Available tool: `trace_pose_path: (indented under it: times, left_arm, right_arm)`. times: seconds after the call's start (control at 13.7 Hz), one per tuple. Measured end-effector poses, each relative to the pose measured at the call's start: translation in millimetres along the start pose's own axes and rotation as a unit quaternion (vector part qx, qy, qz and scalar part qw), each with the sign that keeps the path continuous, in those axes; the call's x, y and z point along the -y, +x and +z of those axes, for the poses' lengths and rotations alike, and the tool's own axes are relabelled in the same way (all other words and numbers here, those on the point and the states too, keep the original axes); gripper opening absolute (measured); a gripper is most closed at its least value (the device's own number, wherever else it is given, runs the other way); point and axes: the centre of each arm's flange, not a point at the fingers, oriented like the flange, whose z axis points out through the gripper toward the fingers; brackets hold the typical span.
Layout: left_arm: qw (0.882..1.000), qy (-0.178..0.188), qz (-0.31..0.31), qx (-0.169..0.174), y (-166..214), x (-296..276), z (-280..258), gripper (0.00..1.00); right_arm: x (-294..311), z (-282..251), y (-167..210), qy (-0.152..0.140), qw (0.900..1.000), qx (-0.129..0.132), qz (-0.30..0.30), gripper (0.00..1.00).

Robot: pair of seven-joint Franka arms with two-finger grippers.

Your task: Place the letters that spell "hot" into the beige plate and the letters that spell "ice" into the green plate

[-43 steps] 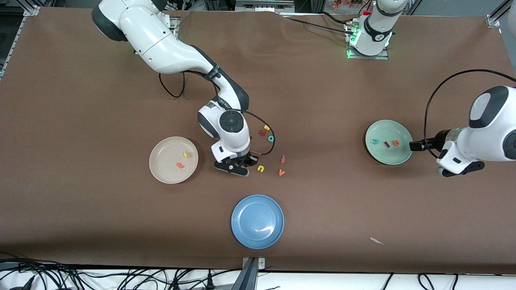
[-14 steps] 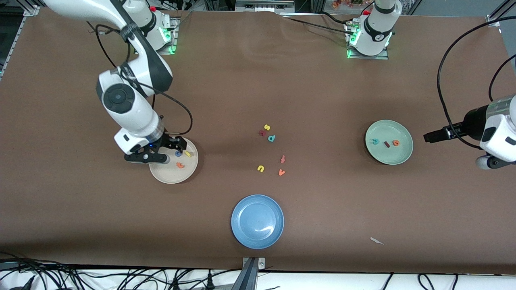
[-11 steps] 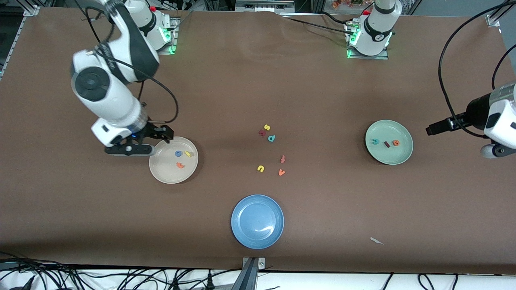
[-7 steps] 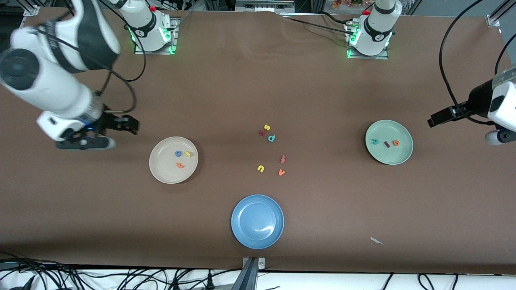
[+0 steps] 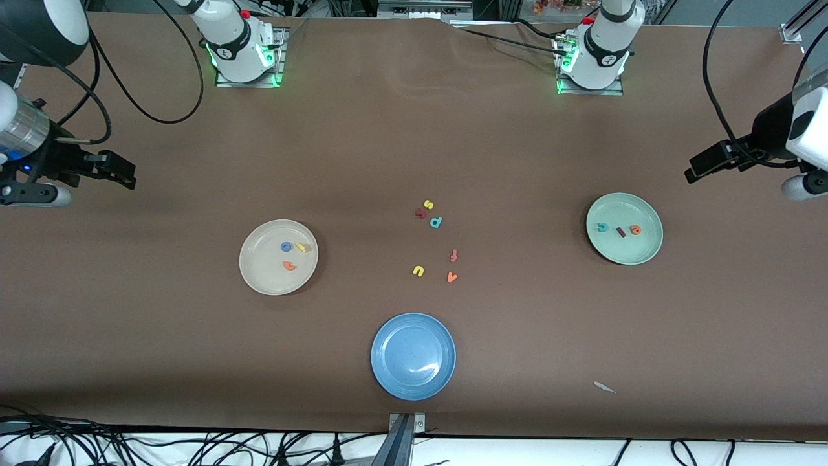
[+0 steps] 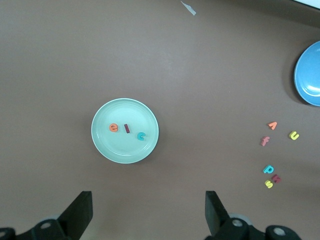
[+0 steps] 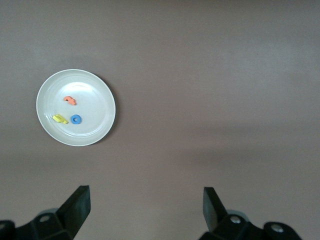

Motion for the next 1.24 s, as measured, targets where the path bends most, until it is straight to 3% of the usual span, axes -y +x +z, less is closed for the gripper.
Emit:
trace_pose_path:
  times: [1.24]
  left_arm:
    - [1.0, -0.002, 0.007, -0.003, 3.6, 5.8, 2.7, 1.0]
  right_arm:
    - [8.3, 4.0, 3.8, 0.002, 1.0, 0.012, -0.014, 1.0]
